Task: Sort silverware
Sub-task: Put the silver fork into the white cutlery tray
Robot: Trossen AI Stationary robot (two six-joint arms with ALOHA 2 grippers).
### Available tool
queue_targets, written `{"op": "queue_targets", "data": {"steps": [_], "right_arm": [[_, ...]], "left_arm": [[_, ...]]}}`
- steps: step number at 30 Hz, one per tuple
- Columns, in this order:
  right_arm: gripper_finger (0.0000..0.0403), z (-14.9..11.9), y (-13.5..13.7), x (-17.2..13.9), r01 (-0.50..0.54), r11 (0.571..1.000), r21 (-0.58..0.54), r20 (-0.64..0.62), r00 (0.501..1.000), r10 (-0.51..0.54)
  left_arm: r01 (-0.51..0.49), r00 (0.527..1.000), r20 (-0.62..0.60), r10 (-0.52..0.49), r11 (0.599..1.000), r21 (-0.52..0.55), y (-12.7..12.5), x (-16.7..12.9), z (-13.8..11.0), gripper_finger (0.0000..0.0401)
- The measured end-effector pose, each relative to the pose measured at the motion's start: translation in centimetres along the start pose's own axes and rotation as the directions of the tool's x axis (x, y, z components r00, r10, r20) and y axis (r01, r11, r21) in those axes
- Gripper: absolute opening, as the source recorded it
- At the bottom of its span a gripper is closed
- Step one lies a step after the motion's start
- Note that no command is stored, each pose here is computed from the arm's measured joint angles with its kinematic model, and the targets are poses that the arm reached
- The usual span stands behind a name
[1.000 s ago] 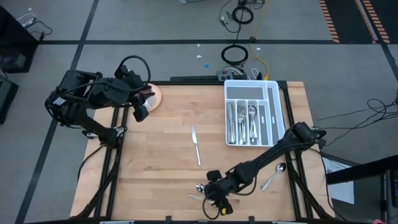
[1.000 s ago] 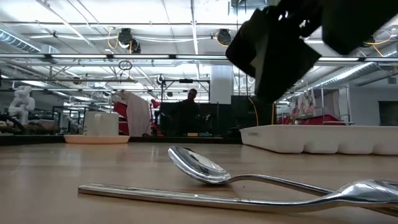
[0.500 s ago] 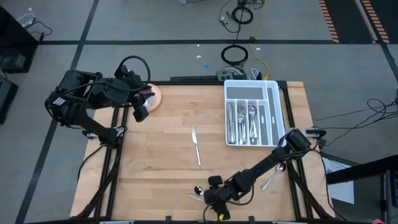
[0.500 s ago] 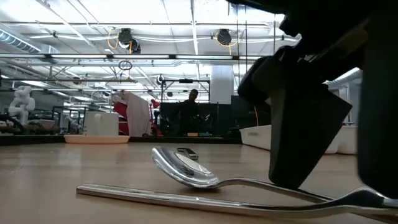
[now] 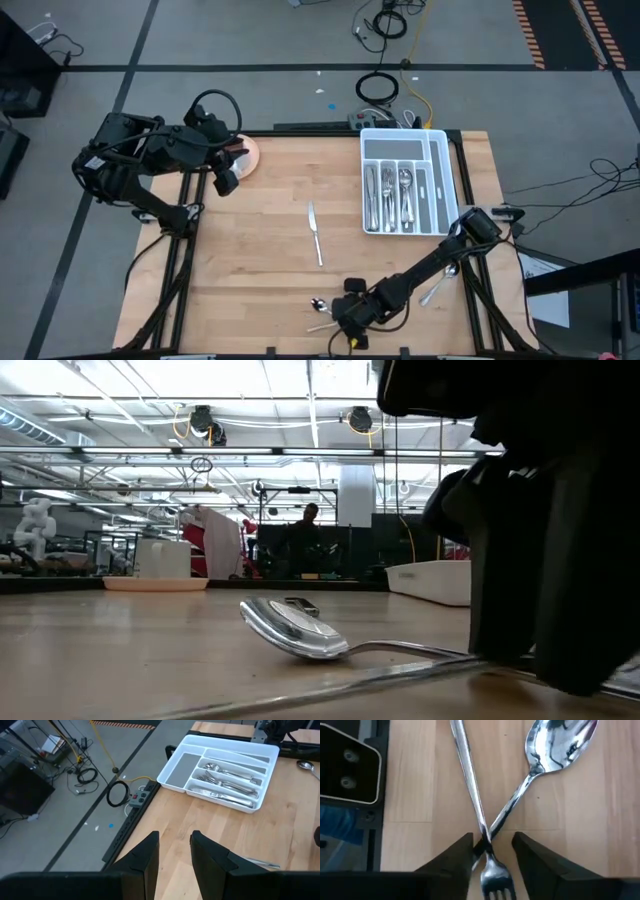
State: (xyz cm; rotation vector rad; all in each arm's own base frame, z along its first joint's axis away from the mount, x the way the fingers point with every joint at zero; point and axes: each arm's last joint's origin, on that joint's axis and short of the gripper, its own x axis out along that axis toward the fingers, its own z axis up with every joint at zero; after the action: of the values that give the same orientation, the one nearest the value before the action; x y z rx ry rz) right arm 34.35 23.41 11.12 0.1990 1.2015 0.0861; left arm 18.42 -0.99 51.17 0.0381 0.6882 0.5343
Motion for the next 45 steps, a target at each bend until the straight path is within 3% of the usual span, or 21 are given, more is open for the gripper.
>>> {"op": "queue_targets", "data": {"steps": [9, 11, 25, 38, 45], "right_arm": [[0.0017, 0.7, 0.4, -0.7, 0.004, 1.0, -0.002, -0.015, 1.0, -0.004], [0.0008, 0.8, 0.5, -1.0, 0.015, 1.0, -0.015, -0.028, 0.999, -0.015], [0.0005, 0.6, 0.4, -2.0, 0.067, 0.992, -0.103, -0.073, 0.995, -0.075], [0.0109, 0.5, 0.3, -2.1, 0.071, 0.984, -0.165, -0.096, 0.992, -0.087], [0.0122, 0.0, -0.3, -3.2, 0.142, 0.973, -0.182, -0.136, 0.976, -0.168]], "left_arm": [[0.001, 1.0, 0.0, -0.001, 1.0, 0.005, 0.0, 0.0, 0.0, 0.0116], [0.001, 1.0, 0.0, -0.001, 1.0, 0.005, 0.0, 0.0, 0.0, 0.0116], [0.001, 1.0, 0.0, -0.001, 1.0, -0.004, 0.0, 0.0, 0.0, 0.0116], [0.001, 1.0, 0.0, -0.001, 1.0, -0.006, 0.0, 0.0, 0.0, 0.0116], [0.001, 1.0, 0.0, -0.001, 1.0, -0.007, 0.0, 0.0, 0.0, 0.0116]]}}
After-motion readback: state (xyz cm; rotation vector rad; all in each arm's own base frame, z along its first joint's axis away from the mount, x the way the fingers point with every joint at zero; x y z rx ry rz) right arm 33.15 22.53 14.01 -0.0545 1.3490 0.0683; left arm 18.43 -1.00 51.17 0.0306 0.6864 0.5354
